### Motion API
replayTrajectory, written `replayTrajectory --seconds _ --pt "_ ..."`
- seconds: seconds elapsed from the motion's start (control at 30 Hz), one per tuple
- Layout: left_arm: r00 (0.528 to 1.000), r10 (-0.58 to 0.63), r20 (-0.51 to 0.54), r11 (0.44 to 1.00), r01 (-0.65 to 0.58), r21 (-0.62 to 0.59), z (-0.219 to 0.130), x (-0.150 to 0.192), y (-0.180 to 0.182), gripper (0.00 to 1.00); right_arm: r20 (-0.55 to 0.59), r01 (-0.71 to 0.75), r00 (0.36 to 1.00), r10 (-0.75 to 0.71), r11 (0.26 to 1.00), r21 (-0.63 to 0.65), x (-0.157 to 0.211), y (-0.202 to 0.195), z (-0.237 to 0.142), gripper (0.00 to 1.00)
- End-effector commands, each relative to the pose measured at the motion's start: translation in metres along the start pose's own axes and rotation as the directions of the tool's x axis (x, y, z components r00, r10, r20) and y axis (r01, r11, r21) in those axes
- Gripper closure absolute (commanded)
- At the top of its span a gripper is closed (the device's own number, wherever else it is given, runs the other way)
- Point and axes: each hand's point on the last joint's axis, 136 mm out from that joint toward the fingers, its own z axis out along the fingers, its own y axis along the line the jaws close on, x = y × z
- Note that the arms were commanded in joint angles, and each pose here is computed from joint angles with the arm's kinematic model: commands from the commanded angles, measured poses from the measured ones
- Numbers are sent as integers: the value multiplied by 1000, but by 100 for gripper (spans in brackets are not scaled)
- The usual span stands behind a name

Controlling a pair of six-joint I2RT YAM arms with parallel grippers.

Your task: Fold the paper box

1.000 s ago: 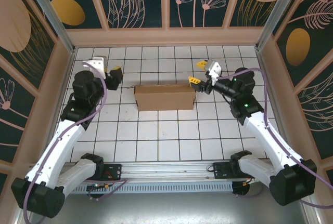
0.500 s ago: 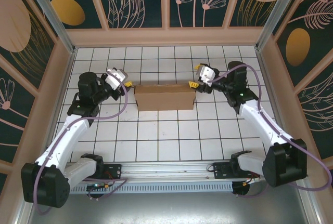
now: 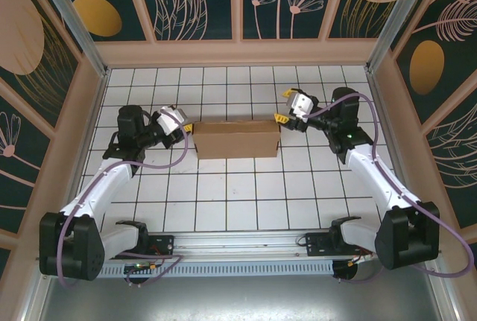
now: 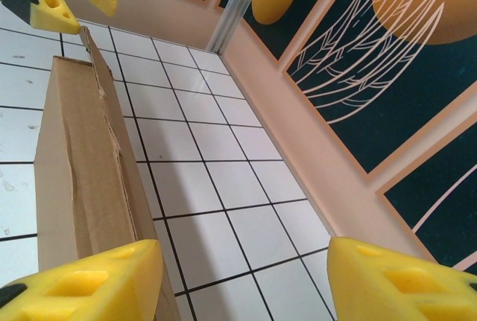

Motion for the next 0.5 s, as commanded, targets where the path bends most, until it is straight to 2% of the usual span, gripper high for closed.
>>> replayTrajectory --seconds 0.0,0.17,0.47 --pt "999 34 31 999 -33 -9 0 -2 2 63 21 11 1000 -12 999 33 -5 -4 -5 42" --pt "1000 22 22 1000 -22 -4 2 3 0 70 13 -13 1000 12 1000 25 -1 -6 -2 43" --pt "1000 -5 12 999 5 -39 2 10 3 74 7 -59 998 59 998 21 5 -6 -5 49"
